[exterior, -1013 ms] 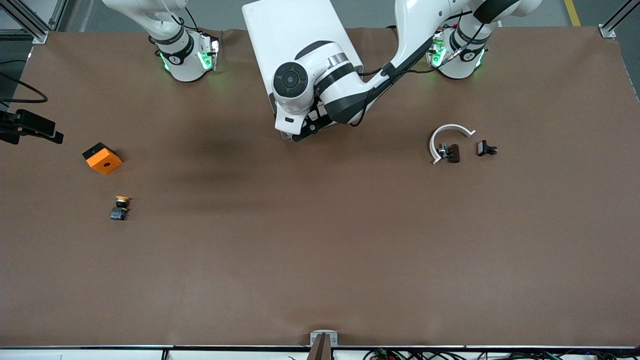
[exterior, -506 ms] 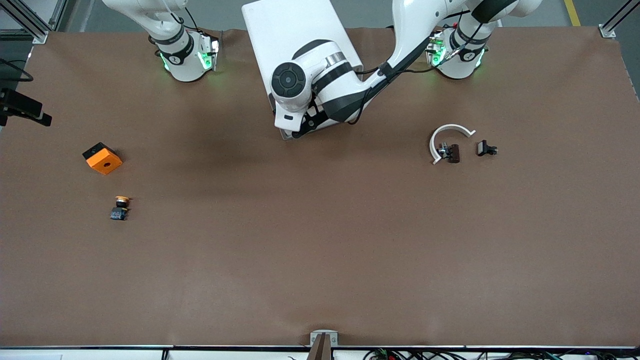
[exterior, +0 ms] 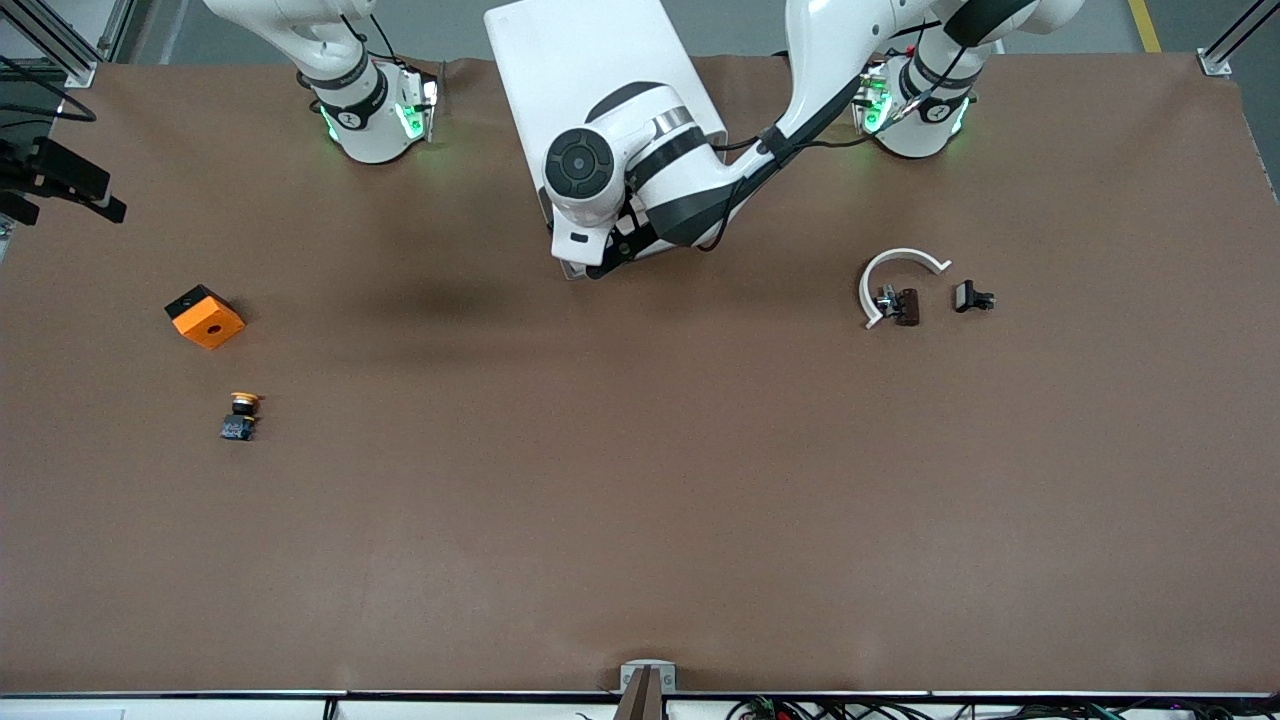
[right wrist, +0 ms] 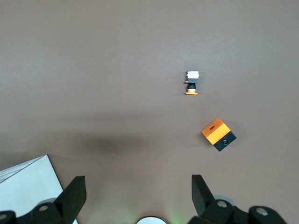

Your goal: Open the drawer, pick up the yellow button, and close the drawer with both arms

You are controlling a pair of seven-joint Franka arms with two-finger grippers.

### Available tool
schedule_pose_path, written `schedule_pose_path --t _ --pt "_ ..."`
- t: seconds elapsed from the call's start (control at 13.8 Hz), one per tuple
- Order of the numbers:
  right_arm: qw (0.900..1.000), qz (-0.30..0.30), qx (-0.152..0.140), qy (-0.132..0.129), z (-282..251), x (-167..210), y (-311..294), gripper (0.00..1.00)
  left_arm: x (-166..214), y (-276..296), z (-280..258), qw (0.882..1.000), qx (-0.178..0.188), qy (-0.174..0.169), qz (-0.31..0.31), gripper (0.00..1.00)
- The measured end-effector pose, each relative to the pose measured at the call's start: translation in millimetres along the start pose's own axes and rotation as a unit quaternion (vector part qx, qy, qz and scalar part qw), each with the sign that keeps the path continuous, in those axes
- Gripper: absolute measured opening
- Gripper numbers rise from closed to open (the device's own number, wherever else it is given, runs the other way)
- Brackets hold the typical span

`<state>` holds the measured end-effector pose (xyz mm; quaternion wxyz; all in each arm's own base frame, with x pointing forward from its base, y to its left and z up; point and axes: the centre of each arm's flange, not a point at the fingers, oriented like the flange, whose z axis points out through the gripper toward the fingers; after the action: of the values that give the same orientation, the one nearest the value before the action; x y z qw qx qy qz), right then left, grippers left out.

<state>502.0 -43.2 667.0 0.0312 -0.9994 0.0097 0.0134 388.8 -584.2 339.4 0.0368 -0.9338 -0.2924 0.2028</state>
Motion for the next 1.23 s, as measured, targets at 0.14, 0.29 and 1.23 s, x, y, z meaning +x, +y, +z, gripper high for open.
schedule_pose_path --t 0.14,0.29,1.23 --pt "1.0 0.0 0.0 0.006 -3 -3 0 1.0 32 2 -7 1.0 -0.007 0.01 -0.019 1.0" --pt "1.0 0.0 0.0 0.004 -1 -3 0 1.0 60 1 -12 0.999 -0.01 0.024 -0.025 1.0" --pt "1.0 0.001 -0.016 -0.008 3 -4 3 1.0 193 -79 -114 0.987 0.036 0.047 0.152 1.0"
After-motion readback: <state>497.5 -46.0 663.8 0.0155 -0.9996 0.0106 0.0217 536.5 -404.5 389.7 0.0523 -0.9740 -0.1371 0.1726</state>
